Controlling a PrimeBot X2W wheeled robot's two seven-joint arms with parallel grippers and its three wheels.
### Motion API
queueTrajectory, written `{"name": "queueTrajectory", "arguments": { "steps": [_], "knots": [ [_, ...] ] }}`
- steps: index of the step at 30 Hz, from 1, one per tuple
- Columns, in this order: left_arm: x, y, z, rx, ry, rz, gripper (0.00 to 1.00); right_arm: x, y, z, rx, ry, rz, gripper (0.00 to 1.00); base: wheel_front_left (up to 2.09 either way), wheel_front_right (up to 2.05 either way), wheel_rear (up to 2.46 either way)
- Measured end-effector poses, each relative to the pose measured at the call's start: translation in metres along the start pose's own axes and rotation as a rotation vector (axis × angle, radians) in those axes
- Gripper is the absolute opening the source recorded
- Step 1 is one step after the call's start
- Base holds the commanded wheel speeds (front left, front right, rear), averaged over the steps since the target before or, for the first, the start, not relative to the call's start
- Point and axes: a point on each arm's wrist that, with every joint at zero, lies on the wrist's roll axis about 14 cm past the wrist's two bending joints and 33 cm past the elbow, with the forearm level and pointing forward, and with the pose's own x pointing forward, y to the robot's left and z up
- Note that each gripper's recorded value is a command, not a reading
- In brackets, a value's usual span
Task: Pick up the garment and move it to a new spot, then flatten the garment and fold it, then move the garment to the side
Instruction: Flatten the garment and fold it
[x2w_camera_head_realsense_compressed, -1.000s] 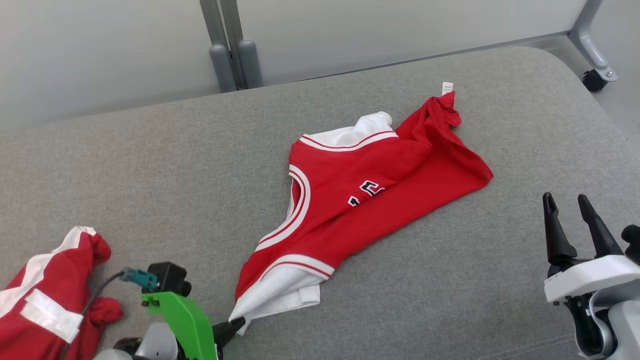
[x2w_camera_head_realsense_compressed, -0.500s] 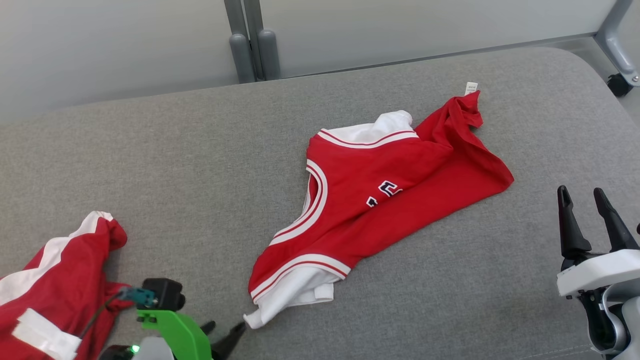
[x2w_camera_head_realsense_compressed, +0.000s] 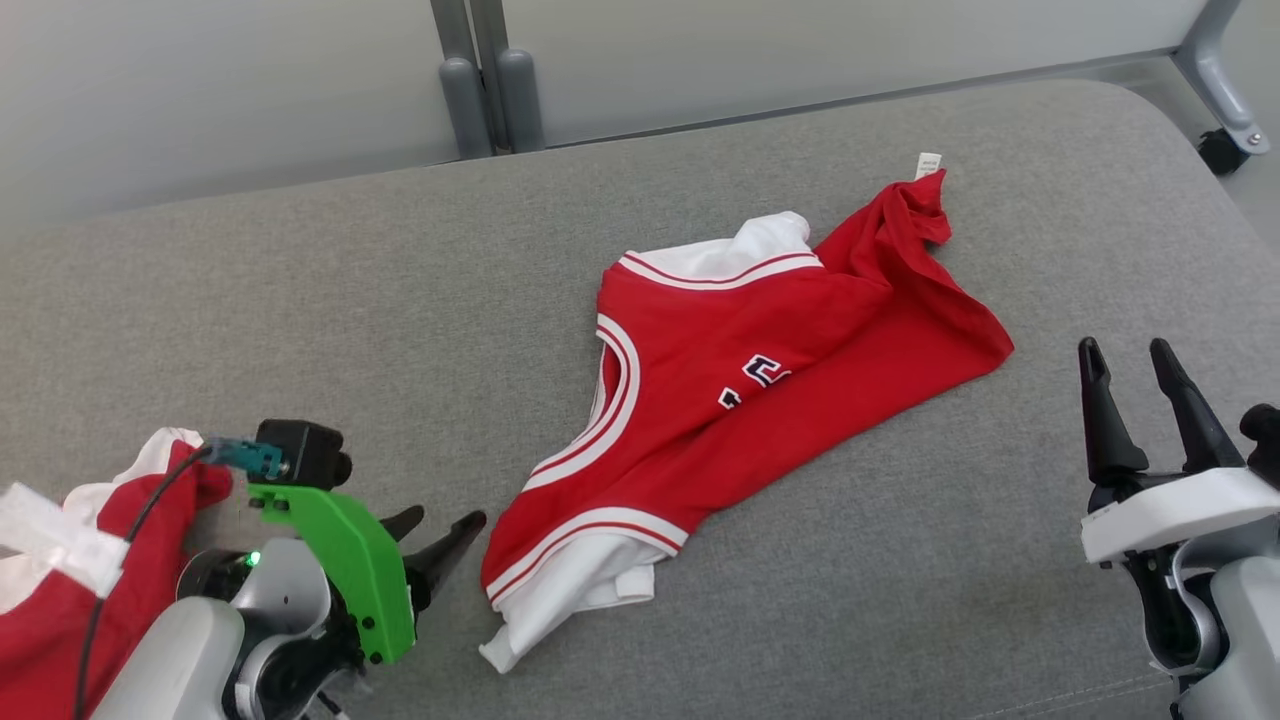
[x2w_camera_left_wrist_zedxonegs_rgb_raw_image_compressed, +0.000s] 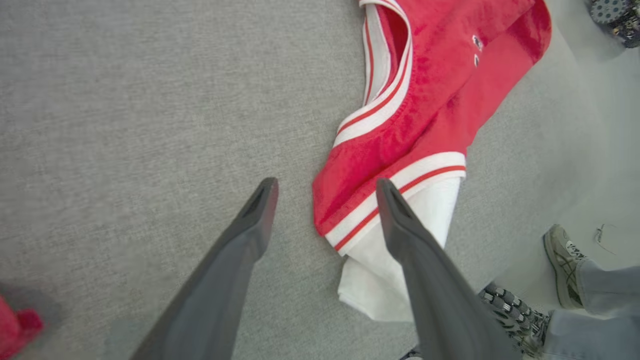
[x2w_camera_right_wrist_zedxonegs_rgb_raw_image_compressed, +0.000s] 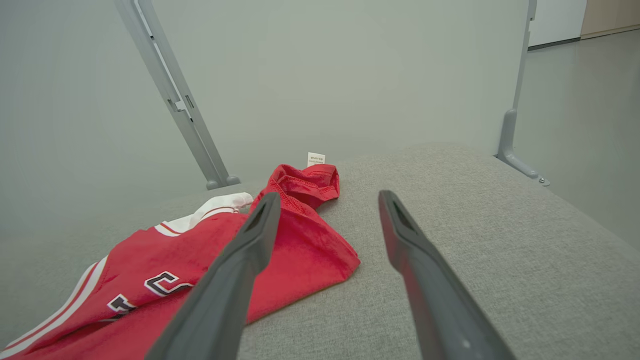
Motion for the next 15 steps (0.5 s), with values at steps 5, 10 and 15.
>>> {"name": "queueTrajectory", "arguments": {
  "steps": [5,10,15],
  "knots": [
    [0.025,-0.004,-0.005,0.031,0.131,-0.034,1.0,0.003,-0.002,0.009,-0.003,-0.023,-0.005,1.0,0.0,0.0,0.0],
    [0.049,-0.006,-0.017,0.056,0.244,-0.049,1.0,-0.001,-0.009,0.008,0.001,-0.021,-0.033,1.0,0.0,0.0,0.0],
    [0.065,-0.007,-0.028,0.071,0.322,-0.061,0.87,-0.004,-0.017,0.007,0.01,-0.018,-0.064,1.0,0.0,0.0,0.0]
  ]
}}
